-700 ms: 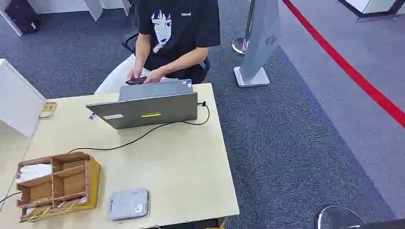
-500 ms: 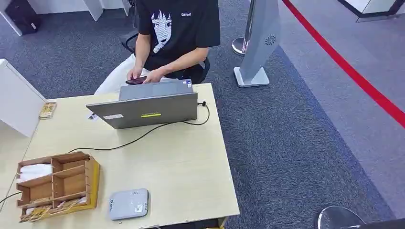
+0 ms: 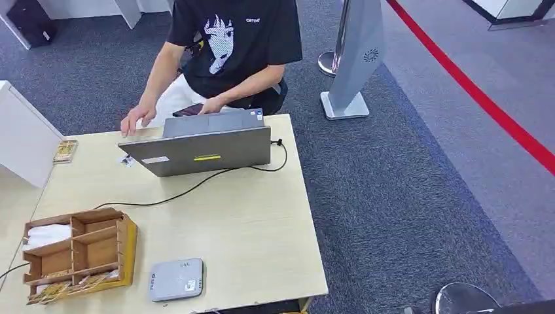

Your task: Pass the card to the sensor for recognition and then transmit it.

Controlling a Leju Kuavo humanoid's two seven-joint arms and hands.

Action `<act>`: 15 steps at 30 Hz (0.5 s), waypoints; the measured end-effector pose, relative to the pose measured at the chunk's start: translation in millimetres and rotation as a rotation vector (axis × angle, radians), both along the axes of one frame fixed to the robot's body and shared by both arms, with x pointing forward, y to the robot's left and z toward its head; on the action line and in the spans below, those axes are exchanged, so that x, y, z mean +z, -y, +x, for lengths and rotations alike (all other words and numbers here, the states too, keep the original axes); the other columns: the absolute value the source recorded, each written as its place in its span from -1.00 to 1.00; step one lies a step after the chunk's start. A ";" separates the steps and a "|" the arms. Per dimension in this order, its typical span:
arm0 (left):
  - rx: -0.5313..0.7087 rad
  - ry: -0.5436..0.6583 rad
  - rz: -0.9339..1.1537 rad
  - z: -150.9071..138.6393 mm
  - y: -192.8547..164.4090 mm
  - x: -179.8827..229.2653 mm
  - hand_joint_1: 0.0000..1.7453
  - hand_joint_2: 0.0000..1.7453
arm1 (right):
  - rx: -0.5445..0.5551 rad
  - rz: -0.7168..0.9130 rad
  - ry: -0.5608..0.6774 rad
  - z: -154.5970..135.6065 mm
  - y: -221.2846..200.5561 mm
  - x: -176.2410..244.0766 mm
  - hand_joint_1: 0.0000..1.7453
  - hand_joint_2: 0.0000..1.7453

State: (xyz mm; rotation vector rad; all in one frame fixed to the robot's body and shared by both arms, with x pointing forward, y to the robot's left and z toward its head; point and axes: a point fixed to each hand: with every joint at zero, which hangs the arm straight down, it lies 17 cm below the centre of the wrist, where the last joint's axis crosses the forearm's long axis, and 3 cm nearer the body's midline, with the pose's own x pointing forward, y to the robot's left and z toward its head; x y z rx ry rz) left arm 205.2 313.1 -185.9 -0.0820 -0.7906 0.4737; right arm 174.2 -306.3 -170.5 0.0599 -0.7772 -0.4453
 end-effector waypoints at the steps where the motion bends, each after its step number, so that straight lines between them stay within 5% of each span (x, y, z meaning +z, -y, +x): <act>1: 0.031 0.009 -0.013 2.2 -4.2 2.6 -1.00 1.00 | -0.020 0.006 0.006 0.4 3.8 1.7 -1.00 1.00; 15: 0.380 0.218 -0.031 15.3 -72.5 69.8 -1.00 1.00 | -0.254 0.125 0.121 7.8 34.2 28.3 -1.00 1.00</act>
